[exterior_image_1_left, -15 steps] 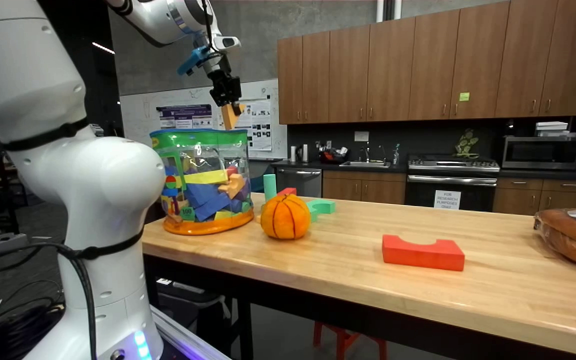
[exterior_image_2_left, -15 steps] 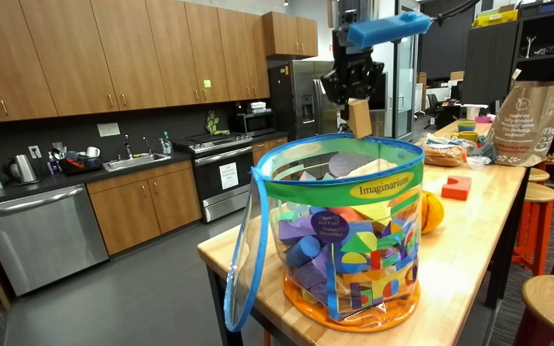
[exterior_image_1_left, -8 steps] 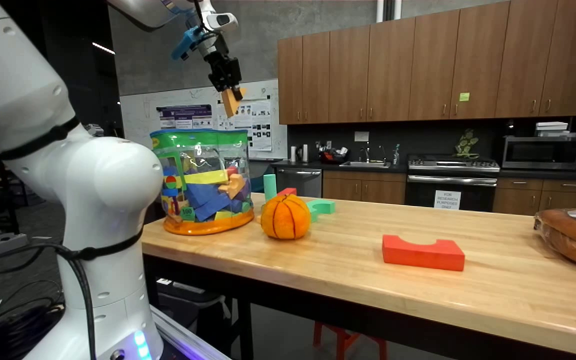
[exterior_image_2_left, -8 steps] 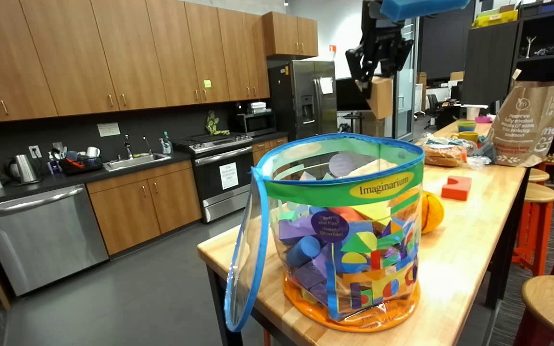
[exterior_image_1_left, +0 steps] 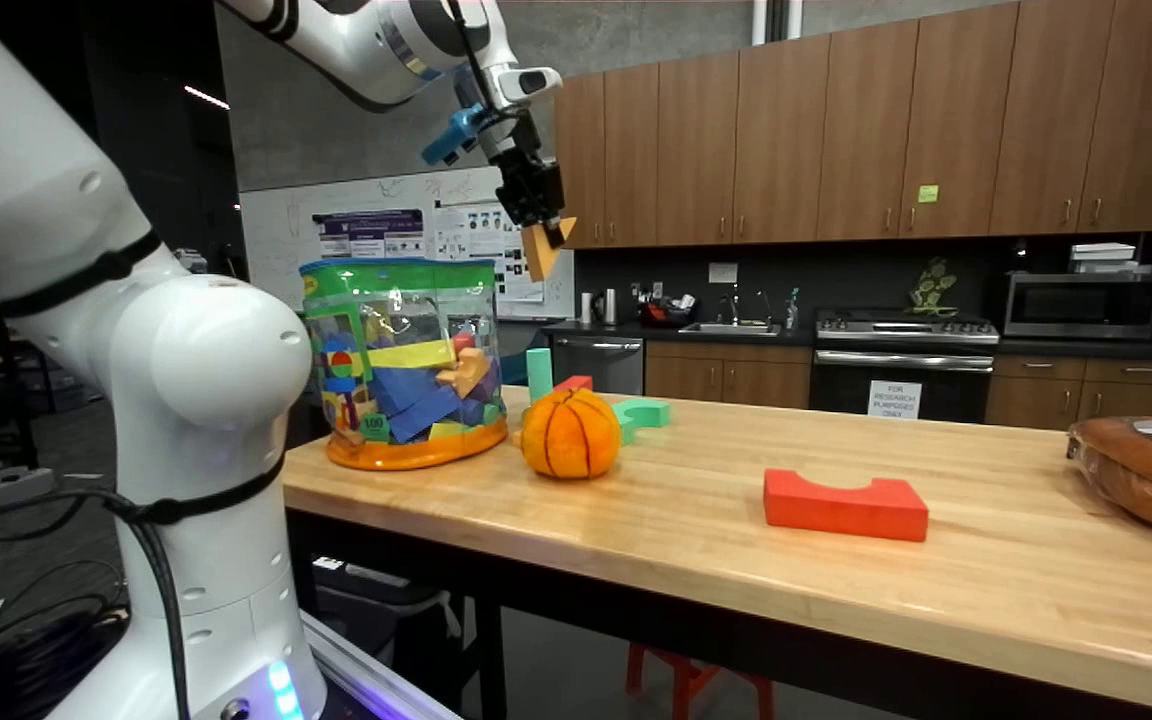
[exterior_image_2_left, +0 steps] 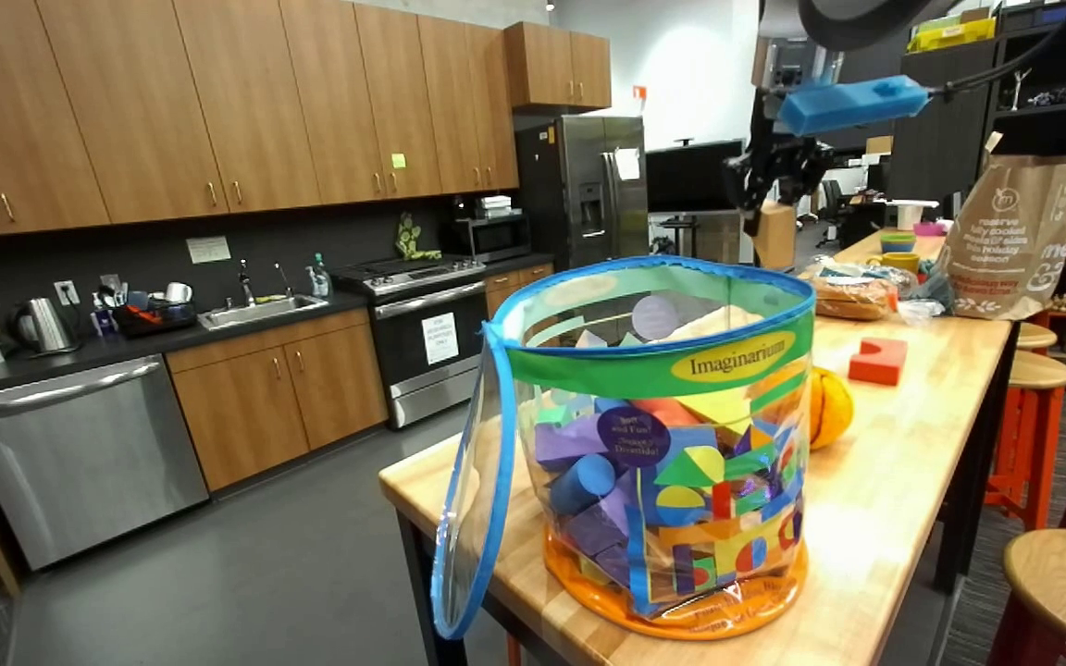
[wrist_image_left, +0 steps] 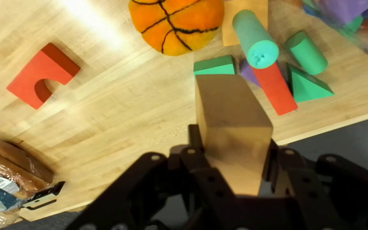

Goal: Remove the yellow block from the toy bag

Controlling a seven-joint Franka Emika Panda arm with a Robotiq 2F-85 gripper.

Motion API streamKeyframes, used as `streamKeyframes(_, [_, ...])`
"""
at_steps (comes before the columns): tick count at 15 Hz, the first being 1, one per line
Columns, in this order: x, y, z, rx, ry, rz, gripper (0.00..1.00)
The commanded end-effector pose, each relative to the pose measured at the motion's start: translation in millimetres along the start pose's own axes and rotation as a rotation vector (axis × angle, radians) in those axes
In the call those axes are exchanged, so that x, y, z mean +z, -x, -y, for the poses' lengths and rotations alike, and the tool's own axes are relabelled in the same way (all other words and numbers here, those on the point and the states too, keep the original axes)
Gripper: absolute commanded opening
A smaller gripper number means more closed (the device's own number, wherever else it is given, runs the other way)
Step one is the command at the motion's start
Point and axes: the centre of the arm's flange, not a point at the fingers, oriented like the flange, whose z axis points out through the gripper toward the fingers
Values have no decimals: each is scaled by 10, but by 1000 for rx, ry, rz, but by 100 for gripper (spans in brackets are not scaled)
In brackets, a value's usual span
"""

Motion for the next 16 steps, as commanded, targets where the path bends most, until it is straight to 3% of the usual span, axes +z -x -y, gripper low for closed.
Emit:
streamKeyframes(1, [471,-334,-237,-11,11,-3,17])
streamKeyframes(8, [1252,-838,-319,-40,28,62,17])
streamKeyframes(16, [1901,-1033,-251,-123,59,184,17])
